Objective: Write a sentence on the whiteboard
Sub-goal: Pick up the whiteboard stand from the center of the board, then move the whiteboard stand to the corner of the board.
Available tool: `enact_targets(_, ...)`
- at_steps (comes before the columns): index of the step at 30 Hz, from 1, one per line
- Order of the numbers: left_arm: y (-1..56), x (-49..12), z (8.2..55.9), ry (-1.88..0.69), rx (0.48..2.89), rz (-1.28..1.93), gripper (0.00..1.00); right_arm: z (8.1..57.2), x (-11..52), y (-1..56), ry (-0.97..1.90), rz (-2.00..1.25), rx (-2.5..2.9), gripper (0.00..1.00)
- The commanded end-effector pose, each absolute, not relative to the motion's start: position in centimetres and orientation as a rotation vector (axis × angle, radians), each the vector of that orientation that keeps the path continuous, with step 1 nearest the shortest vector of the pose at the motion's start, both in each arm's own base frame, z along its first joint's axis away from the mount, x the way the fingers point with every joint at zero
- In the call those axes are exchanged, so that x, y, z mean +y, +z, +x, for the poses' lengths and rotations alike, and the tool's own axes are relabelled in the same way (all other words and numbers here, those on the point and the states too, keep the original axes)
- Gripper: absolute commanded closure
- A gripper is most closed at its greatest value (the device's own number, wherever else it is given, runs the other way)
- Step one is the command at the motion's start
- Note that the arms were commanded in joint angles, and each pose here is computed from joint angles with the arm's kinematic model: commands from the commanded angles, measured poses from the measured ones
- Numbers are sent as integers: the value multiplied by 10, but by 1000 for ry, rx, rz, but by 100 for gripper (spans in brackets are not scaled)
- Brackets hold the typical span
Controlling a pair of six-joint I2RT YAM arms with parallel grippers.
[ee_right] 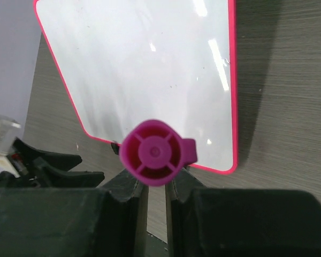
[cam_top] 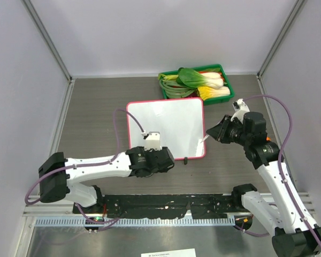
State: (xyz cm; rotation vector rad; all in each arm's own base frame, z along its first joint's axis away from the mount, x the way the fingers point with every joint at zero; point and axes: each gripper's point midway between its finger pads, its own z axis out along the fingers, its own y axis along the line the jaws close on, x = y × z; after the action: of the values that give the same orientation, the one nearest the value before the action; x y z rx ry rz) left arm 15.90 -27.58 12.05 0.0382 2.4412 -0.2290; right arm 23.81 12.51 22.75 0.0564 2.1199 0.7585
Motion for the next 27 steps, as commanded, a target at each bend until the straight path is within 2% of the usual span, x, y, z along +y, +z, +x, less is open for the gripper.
enact_targets(1,91,-248,156,-135,2459,-27,23,248,141,237,871,28,2073,99)
enact_targets(7,51,-268,160,-201,2514,9,26,253,146,235,904,35,2078,99)
enact_targets(16,9,-257,173,54,2536,45,35,257,147,230,910,46,2092,99)
enact_targets(23,-2,-248,180,62,2525,2,47,261,148,227,917,54,2094,99)
enact_targets(27,-4,-248,180,42,2529,-6,65,262,152,223,944,51,2105,99)
